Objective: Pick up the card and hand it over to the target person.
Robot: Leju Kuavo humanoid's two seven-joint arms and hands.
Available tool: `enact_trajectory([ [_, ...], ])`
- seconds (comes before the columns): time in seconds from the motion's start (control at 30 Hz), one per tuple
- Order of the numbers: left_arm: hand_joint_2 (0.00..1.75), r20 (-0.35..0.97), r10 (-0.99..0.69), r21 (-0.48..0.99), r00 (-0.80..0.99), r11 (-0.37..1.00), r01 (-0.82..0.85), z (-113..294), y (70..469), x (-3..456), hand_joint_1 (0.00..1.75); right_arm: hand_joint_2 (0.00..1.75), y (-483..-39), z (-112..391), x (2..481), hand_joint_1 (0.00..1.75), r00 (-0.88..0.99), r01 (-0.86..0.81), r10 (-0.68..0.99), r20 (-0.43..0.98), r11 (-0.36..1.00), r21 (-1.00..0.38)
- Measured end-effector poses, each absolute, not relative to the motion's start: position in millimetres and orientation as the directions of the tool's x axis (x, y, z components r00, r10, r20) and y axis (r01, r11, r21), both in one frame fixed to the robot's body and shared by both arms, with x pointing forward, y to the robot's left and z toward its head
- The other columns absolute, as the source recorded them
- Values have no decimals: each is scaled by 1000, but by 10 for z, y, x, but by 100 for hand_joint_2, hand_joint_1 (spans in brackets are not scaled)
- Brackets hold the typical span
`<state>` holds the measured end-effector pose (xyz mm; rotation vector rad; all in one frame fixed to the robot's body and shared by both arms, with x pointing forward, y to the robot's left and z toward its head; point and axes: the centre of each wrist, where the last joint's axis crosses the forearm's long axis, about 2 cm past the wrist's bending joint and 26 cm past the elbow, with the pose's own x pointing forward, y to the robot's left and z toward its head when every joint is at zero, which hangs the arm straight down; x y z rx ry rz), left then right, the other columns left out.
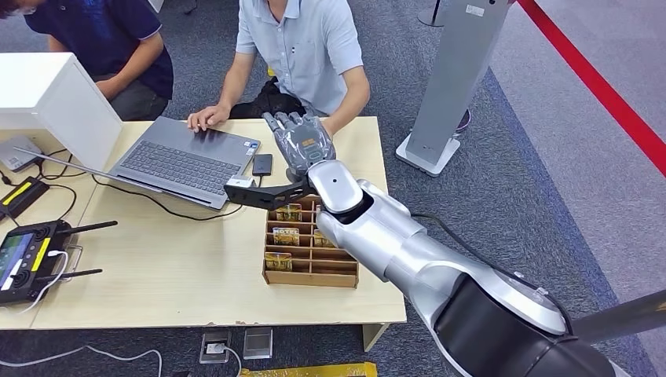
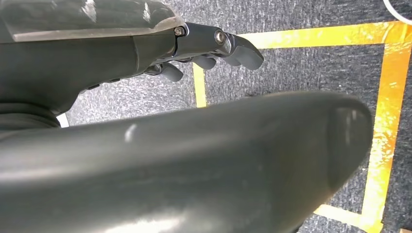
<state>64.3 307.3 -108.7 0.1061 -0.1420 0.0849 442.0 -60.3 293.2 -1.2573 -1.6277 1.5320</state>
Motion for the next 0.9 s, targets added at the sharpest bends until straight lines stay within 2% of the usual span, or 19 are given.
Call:
enact_trajectory([
  [0.13, 0, 144, 93, 101, 985, 989, -108, -1087, 3076, 642, 0, 175, -734, 3176, 4433, 0, -426, 302, 901, -79, 59, -951],
  [0.23, 0, 137, 104, 106, 985, 987, -119, -1086, 3090, 640, 0, 175, -982, 3305, 4329, 0, -468, 316, 880, 86, 257, -913],
  [0.37, 0, 126, 121, 113, 985, 984, -136, -1086, 3124, 635, 0, 175, -1464, 3218, 3992, 0, -511, 273, 800, 314, 497, -824],
  [0.47, 0, 114, 146, 117, 983, 980, -159, -1086, 3149, 629, 0, 175, -1733, 2978, 3655, 0, -523, 228, 733, 435, 612, -757],
  [0.67, 0, 107, 178, 136, 978, 972, -192, -1084, 3195, 621, 0, 175, -2108, 2174, 2909, 0, -479, 17, 491, 728, 834, -551],
  [0.77, 0, 114, 171, 141, 979, 972, -186, -1083, 3210, 622, 0, 175, -2125, 1811, 2646, 0, -411, -58, 391, 823, 890, -452],
  [0.9, 0, 130, 161, 145, 978, 973, -180, -1082, 3229, 624, 0, 175, -2052, 1472, 2379, 0, -333, -136, 364, 870, 894, -427],
])
